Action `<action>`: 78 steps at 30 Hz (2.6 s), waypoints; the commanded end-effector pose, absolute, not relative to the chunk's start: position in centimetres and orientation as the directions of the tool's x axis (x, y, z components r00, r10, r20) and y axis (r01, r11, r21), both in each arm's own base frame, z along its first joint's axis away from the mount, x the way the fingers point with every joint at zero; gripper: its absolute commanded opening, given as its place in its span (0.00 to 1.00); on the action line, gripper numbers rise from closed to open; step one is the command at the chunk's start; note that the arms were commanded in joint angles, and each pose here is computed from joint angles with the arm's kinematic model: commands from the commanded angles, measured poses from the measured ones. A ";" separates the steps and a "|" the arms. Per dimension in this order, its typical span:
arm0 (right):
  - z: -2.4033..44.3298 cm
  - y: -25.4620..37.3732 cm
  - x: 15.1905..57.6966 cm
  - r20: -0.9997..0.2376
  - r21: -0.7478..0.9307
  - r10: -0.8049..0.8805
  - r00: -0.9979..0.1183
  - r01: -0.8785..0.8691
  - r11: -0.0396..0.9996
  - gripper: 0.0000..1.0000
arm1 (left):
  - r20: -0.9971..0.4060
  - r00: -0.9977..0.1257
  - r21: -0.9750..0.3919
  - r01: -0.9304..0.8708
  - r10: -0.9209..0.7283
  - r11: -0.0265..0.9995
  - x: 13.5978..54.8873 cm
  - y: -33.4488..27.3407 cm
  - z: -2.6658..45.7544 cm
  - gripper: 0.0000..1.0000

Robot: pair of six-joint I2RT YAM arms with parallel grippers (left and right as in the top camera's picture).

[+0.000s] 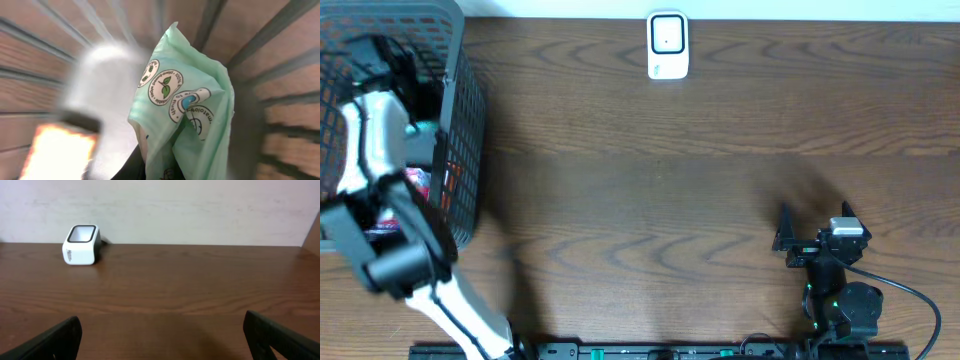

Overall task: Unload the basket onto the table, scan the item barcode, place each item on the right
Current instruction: 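Carry the green wrapper out and drop it on the table center, then reach the left gripper into the basket and grasp the pink floral pack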

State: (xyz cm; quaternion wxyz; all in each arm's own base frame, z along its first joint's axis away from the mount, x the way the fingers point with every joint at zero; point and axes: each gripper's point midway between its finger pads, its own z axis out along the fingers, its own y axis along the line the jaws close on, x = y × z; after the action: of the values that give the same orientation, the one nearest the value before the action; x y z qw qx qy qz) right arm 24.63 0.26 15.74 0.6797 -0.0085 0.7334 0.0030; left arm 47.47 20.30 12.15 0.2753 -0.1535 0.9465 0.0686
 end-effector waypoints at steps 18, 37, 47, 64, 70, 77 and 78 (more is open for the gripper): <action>15.6 0.3 24.6 -0.997 -0.015 -0.016 -0.075 -0.016 1.000 0.99 | -0.718 -0.452 -0.625 0.083 -0.529 0.777 38.1 0.2 43.1 0.07; 15.6 0.3 24.6 -0.997 -0.015 -0.016 -0.075 -0.016 1.000 0.99 | -0.434 -0.884 -0.558 0.112 -0.174 0.822 43.0 -21.9 23.0 0.07; 15.6 0.3 24.6 -0.997 -0.015 -0.016 -0.075 -0.016 1.000 0.99 | -0.238 -0.971 -0.521 0.116 -0.013 0.845 40.1 -30.3 12.0 0.08; 15.6 0.3 24.6 -0.997 -0.015 -0.016 -0.075 -0.016 1.000 0.99 | -0.480 -0.867 -0.554 0.182 -0.133 0.812 44.9 -27.4 22.0 0.64; 15.6 0.3 24.6 -0.997 -0.015 -0.016 -0.075 -0.016 1.000 0.99 | -0.663 -0.691 -0.542 0.177 -0.289 0.821 46.8 -16.9 32.3 0.66; 15.6 0.3 24.6 -0.997 -0.015 -0.016 -0.075 -0.016 1.000 0.99 | -0.761 -0.447 -0.506 -0.045 -0.470 0.861 45.3 0.8 39.1 0.70; 15.6 0.3 24.6 -0.997 -0.015 -0.016 -0.075 -0.016 1.000 0.99 | -0.761 -0.417 -0.505 -0.101 -0.497 0.857 44.8 3.5 39.3 0.70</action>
State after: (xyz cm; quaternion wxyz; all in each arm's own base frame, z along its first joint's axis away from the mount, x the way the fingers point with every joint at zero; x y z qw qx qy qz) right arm 24.63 0.26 15.72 0.6796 -0.0087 0.7336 0.0032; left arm 45.67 -2.23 38.76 0.4890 -0.1429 0.8268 -0.2384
